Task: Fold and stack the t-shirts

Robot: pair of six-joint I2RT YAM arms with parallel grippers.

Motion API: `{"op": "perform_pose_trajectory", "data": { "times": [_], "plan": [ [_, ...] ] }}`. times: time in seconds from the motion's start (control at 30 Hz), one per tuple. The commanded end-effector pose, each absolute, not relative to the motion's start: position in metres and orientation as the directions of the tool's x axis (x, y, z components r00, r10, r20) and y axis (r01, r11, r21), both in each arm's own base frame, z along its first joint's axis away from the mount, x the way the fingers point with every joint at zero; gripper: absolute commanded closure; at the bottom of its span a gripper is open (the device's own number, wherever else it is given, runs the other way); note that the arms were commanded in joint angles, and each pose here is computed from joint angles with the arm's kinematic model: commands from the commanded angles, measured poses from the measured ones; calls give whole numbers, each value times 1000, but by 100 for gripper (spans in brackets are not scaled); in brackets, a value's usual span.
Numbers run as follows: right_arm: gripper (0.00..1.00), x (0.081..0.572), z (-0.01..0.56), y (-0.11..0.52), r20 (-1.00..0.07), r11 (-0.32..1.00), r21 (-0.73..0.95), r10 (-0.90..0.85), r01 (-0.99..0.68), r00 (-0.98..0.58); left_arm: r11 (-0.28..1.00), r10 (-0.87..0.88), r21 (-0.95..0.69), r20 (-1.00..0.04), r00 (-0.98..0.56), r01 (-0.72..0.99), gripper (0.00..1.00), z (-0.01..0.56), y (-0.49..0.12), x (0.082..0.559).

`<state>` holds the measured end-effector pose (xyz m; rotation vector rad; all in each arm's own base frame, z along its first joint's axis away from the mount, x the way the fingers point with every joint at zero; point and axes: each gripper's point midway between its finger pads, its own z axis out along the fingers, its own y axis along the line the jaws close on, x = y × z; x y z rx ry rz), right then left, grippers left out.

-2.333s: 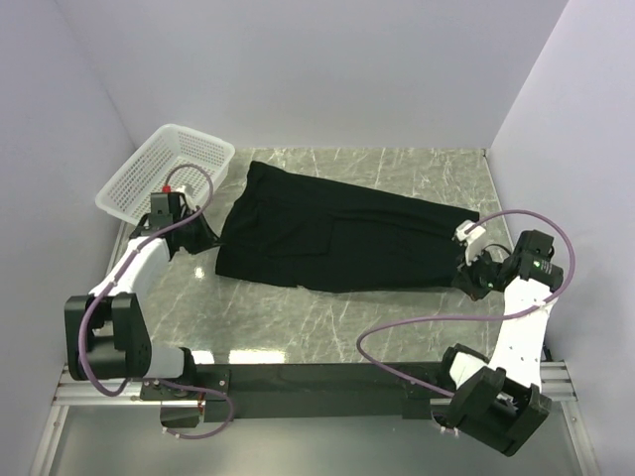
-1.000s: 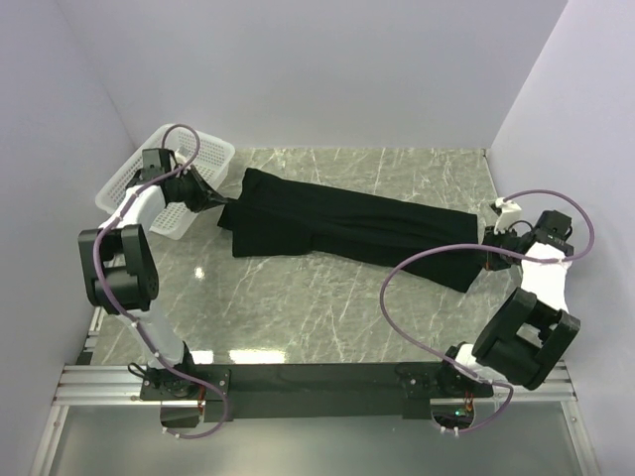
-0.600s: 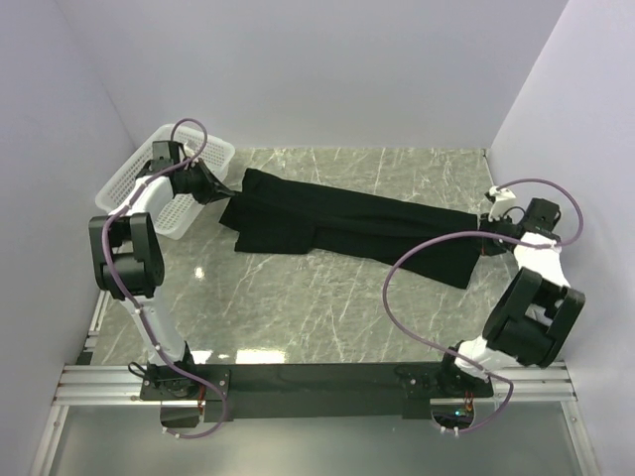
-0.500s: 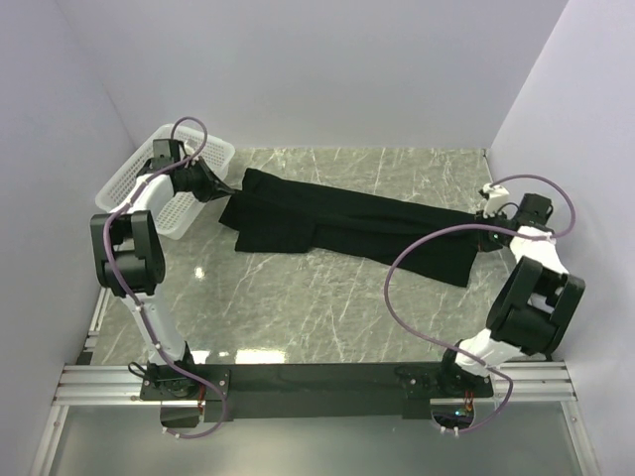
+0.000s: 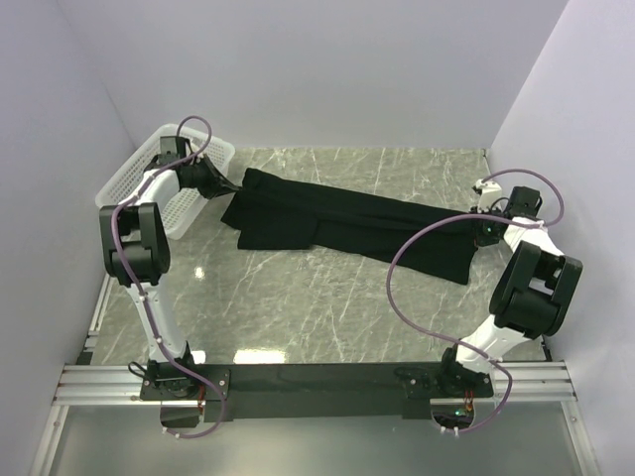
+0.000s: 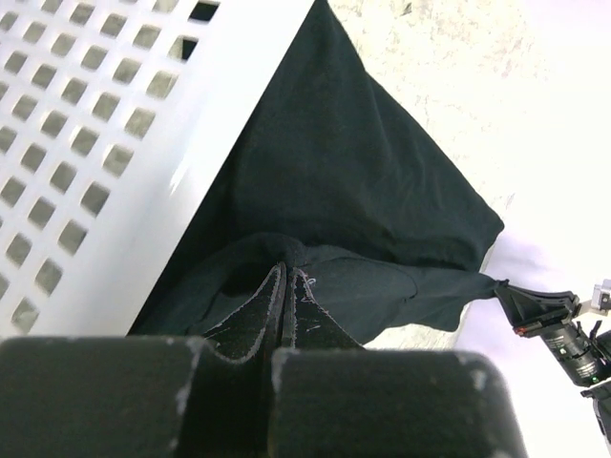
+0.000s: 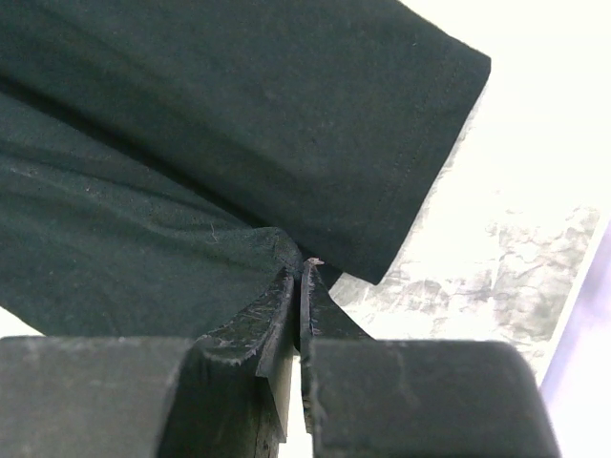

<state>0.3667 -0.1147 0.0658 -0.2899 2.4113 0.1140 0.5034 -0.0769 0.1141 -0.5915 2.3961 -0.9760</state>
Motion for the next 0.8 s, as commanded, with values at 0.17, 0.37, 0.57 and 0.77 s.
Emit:
{"op": "perform_pose_trajectory", "data": {
  "times": [0.17, 0.37, 0.57, 0.77],
  "plan": [
    [92, 391, 77, -129, -679, 979, -47, -177, -198, -712, 662, -561, -731, -335, -757, -168, 99, 131, -74, 525],
    [90, 398, 73, -133, -669, 982, -43, -166, -185, -724, 664, -559, -726, -325, -763, -178, 99, 123, -76, 528],
    [90, 398, 71, -134, -663, 982, -48, -168, -183, -730, 671, -559, -719, -329, -761, -181, 99, 120, -78, 533],
    [89, 396, 68, -133, -656, 983, -38, -162, -181, -737, 683, -553, -707, -335, -763, -185, 99, 117, -81, 537]
  ]
}}
